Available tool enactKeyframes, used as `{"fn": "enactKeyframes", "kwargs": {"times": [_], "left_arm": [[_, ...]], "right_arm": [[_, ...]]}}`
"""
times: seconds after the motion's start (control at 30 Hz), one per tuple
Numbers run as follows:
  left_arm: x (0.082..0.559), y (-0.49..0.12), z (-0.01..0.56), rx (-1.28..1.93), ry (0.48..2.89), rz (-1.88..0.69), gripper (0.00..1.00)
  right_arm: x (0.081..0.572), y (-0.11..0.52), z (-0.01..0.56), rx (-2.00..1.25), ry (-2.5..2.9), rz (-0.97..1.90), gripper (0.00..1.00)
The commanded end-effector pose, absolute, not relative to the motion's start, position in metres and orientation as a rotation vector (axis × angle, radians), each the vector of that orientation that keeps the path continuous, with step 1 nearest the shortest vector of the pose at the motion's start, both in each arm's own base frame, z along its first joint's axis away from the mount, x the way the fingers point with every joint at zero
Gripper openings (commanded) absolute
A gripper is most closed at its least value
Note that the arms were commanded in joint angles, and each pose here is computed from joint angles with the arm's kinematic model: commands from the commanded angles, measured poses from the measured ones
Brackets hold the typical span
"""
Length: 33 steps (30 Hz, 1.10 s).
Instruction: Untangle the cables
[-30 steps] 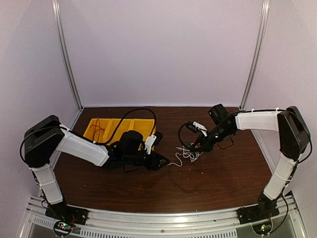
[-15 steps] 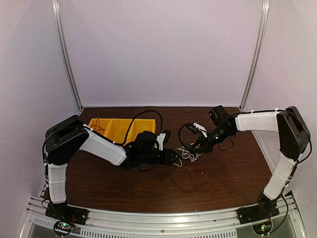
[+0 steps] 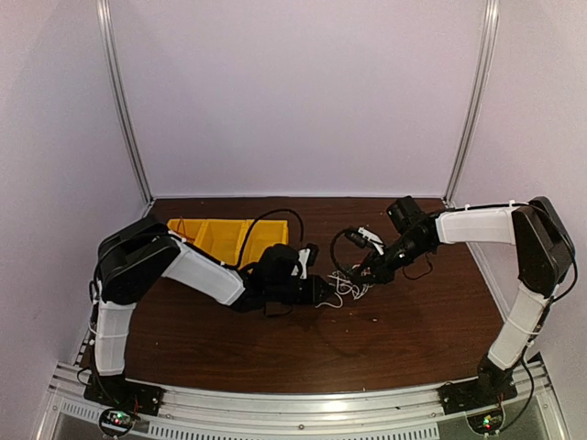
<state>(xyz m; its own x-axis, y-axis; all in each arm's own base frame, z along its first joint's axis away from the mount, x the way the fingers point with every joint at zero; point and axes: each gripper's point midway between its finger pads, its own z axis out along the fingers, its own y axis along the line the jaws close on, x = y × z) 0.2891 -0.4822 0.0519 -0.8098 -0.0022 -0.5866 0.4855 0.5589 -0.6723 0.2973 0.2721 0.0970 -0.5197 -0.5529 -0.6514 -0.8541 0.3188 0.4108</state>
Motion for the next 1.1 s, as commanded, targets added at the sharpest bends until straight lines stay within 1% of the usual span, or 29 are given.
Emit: {"fn": "enactKeyframes", "kwargs": {"times": [0.0,0.03,0.07,0.17,0.27,0.4,0.43,0.47,0.5,0.6,0.73,0.77,0.87,0.97,1.07], "left_arm": [[0.296,-0.493,0.052,0.342,2.274,-1.227,0.21],[0.296,-0.494,0.048,0.330,2.297,-1.227,0.26],[0.294,-0.494,0.045,0.317,2.318,-1.235,0.28],[0.292,-0.494,0.045,0.292,2.323,-1.271,0.29],[0.294,-0.493,0.044,0.253,2.338,-1.278,0.32],[0.298,-0.493,0.047,0.183,2.348,-1.321,0.45],[0.299,-0.495,0.049,0.179,2.336,-1.337,0.47],[0.299,-0.497,0.050,0.184,2.328,-1.360,0.45],[0.299,-0.500,0.051,0.186,2.315,-1.385,0.42],[0.299,-0.503,0.047,0.172,2.315,-1.433,0.21],[0.296,-0.495,0.049,0.152,2.303,-1.439,0.02],[0.296,-0.492,0.052,0.154,2.294,-1.428,0.00],[0.296,-0.484,0.072,0.202,2.255,-1.371,0.00],[0.290,-0.473,0.109,0.290,2.181,-1.330,0.00],[0.287,-0.450,0.137,0.335,2.147,-1.221,0.00]], "right_arm": [[0.296,0.275,0.104,-1.235,2.175,1.080,0.10],[0.296,0.275,0.105,-1.235,2.174,1.078,0.10],[0.296,0.275,0.106,-1.234,2.172,1.078,0.10],[0.297,0.275,0.107,-1.233,2.168,1.077,0.10],[0.297,0.275,0.107,-1.232,2.169,1.076,0.10],[0.297,0.276,0.108,-1.232,2.161,1.077,0.11],[0.297,0.276,0.109,-1.230,2.160,1.076,0.11],[0.298,0.276,0.110,-1.230,2.157,1.076,0.11],[0.298,0.276,0.110,-1.228,2.156,1.076,0.11],[0.299,0.276,0.110,-1.226,2.157,1.078,0.11],[0.306,0.274,0.109,-1.199,2.165,1.051,0.11],[0.310,0.271,0.108,-1.177,2.175,1.030,0.11],[0.336,0.253,0.100,-1.071,2.231,0.905,0.10],[0.362,0.226,0.092,-0.949,2.289,0.753,0.10],[0.380,0.194,0.083,-0.839,2.348,0.621,0.10]]}}
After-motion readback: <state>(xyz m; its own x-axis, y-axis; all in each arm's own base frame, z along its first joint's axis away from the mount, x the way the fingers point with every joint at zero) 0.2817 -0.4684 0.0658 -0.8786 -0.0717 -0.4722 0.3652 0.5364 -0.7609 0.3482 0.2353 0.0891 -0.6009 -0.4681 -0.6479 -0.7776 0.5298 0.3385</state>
